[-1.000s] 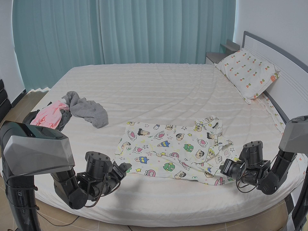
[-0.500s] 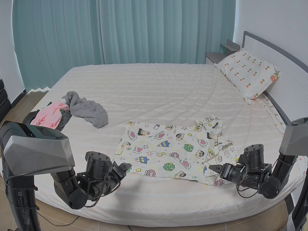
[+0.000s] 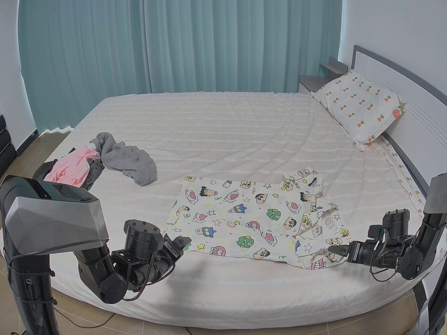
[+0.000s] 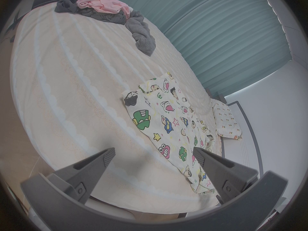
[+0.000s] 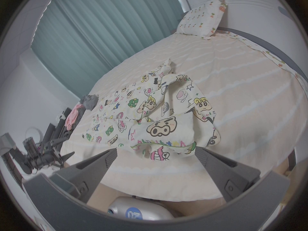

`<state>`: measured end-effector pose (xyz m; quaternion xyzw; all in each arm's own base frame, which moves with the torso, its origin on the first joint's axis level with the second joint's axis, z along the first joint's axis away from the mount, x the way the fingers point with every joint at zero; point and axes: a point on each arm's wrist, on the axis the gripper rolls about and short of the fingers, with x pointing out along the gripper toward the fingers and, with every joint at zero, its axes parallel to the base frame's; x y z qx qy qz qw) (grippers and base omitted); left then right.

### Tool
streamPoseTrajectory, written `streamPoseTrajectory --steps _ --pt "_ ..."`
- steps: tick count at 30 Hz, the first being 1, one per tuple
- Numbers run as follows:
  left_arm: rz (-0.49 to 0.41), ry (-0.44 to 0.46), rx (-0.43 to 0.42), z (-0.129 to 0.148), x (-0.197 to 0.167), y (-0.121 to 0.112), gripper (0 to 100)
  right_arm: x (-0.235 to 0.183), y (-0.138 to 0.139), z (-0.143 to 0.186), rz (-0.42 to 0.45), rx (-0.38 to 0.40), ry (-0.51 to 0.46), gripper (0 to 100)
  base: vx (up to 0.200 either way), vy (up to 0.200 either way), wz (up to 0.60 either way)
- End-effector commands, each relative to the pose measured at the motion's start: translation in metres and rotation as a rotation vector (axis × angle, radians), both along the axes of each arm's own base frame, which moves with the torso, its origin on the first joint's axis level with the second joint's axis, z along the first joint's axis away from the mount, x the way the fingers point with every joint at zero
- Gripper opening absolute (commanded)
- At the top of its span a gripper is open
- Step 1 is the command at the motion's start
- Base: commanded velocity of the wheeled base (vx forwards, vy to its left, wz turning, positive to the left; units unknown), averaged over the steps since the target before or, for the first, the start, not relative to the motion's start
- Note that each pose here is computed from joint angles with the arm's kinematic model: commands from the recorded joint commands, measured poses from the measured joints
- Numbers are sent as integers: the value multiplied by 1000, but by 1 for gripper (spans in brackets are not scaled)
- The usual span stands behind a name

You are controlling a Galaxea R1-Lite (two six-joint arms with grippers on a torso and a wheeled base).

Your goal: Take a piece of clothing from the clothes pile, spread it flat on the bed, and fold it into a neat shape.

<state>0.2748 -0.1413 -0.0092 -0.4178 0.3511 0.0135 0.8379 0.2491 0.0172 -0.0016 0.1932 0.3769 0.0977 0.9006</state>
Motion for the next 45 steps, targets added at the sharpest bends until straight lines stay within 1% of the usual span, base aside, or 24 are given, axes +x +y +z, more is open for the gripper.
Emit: streamPoseTrajectory --steps 1,4,6,7,10,13,18,21,22,24,31,37,41,45 --pt "0 1 0 0 0 0 100 7 -20 -25 57 23 39 100 0 0 0" --pt "0 3 -1 -1 0 0 100 12 -23 -36 115 32 29 100 0 0 0" --pt "0 3 -1 -1 0 0 100 12 -23 -36 115 32 29 100 0 0 0" --pt "0 6 1 -2 0 0 100 22 -27 -47 118 26 12 100 0 0 0" --pt "-9 3 -1 -2 -1 -3 100 28 -28 -52 123 20 2 100 0 0 0" --pt "-11 7 1 -2 -2 -3 100 33 -29 -56 129 18 -7 100 0 0 0" --pt "-11 9 2 -3 -2 -3 100 39 -28 -55 164 36 -36 100 0 0 0" --pt "-11 13 4 -4 -2 -3 100 42 -28 -53 182 30 -59 100 0 0 0" --pt "-11 13 4 -4 -2 -3 100 42 -28 -53 182 30 -59 0 0 0 0" --pt "-10 12 5 -4 -2 -3 100 39 -28 -51 183 29 -69 0 0 0 0" --pt "-13 12 5 -4 -2 -4 100 22 -27 -46 178 30 -59 0 0 0 0" --pt "-13 11 5 -4 -2 -4 100 14 -25 -30 182 36 -79 0 0 0 0" --pt "-3 7 15 -4 -3 -5 100 12 -25 -17 185 31 -111 0 0 0 0" --pt "-3 7 15 -4 -3 -5 100 5 -24 -4 201 54 -77 0 0 0 0"
